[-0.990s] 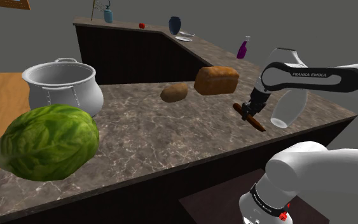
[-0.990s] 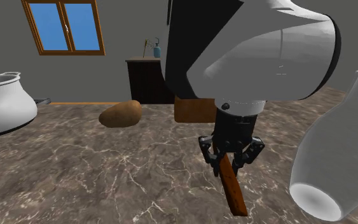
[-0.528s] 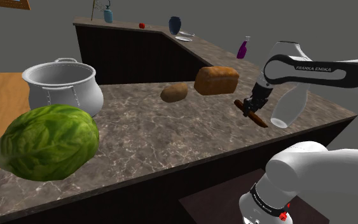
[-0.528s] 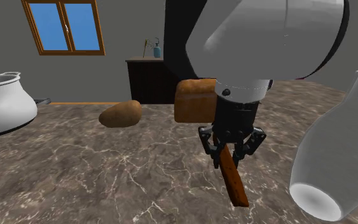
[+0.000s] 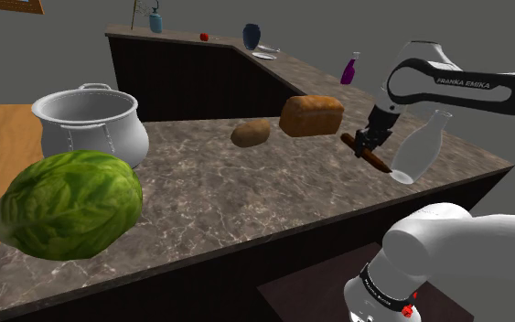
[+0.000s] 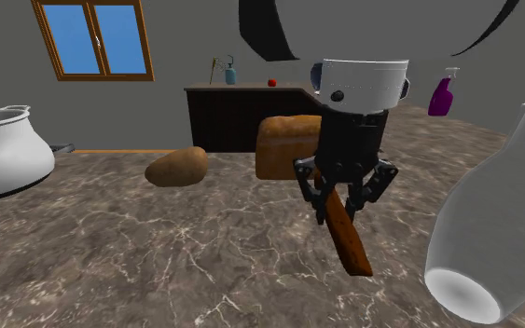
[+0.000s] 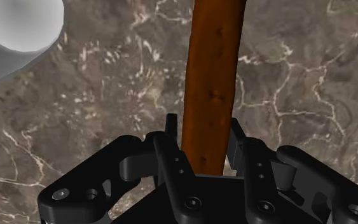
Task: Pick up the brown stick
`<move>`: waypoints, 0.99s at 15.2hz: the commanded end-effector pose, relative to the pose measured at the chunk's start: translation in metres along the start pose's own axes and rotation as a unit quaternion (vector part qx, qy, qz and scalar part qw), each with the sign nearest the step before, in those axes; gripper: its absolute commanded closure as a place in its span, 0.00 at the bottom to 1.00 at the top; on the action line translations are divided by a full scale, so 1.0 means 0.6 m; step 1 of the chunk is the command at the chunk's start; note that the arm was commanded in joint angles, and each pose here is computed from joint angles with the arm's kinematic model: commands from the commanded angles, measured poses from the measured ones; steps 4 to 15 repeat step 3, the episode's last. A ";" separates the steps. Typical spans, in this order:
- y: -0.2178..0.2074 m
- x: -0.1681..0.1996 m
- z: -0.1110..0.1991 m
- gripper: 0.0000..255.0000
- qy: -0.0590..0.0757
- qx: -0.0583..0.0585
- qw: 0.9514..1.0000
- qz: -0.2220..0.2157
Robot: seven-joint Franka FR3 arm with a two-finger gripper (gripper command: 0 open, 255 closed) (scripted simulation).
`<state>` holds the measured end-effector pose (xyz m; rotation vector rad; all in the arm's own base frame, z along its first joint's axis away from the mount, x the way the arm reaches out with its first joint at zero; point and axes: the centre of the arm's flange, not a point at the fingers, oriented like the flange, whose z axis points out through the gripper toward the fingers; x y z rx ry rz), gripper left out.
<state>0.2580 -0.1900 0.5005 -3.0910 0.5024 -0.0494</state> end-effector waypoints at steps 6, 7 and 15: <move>-0.001 -0.002 -0.020 1.00 0.000 0.000 1.000 0.000; -0.001 -0.002 -0.020 1.00 0.000 0.000 1.000 0.000; -0.001 -0.002 -0.020 1.00 0.000 0.000 1.000 0.000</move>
